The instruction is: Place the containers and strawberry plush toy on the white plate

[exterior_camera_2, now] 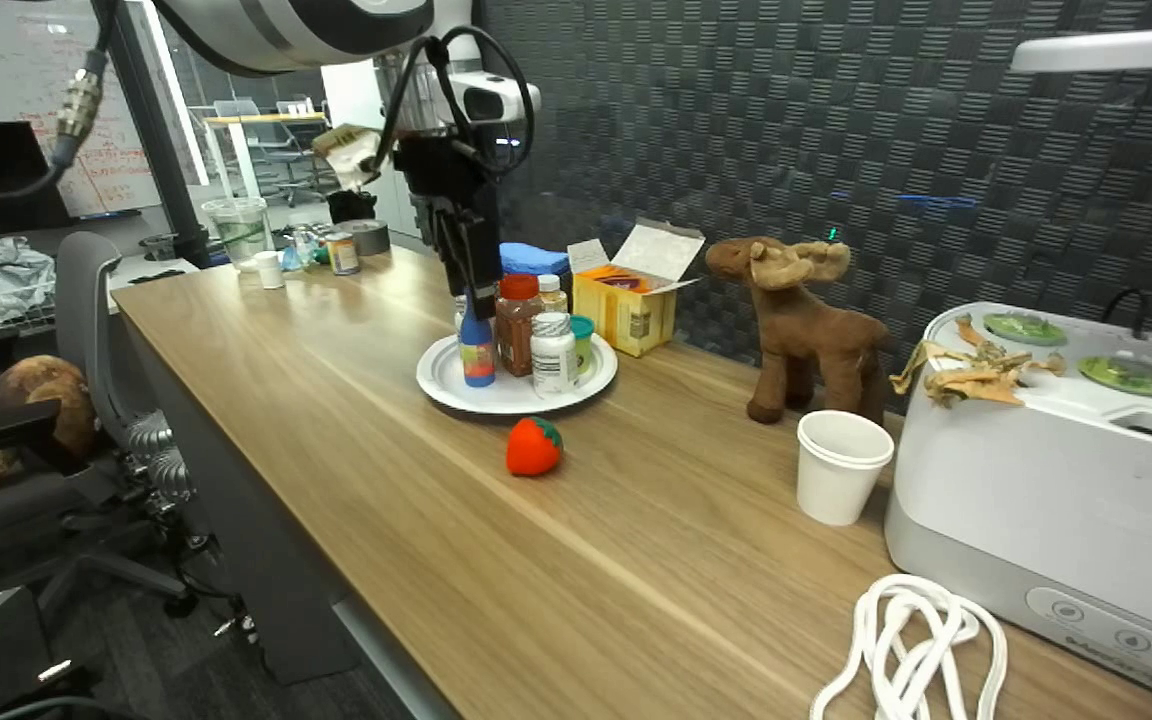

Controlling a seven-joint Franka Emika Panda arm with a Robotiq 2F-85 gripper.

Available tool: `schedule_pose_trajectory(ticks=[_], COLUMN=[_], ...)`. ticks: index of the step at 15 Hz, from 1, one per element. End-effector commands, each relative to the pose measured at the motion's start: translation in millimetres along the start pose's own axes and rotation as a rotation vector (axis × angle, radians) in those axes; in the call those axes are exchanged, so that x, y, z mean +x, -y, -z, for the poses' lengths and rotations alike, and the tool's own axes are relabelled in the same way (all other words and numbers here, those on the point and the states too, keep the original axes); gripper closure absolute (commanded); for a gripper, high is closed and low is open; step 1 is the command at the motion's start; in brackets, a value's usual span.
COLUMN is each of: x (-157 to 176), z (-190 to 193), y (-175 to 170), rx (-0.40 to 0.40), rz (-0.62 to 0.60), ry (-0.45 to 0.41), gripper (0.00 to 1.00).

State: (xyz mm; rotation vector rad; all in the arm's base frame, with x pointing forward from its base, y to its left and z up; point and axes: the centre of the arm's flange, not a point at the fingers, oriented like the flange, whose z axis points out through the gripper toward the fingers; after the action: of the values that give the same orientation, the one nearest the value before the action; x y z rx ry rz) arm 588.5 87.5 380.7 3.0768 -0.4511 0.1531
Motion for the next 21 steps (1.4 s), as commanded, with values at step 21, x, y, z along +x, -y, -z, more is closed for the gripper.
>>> schedule_pose_trajectory(ticks=[21], x=[-79], z=[20], y=[-128], rx=[0.12], rz=[0.47], ry=[-0.005], gripper=[0.0])
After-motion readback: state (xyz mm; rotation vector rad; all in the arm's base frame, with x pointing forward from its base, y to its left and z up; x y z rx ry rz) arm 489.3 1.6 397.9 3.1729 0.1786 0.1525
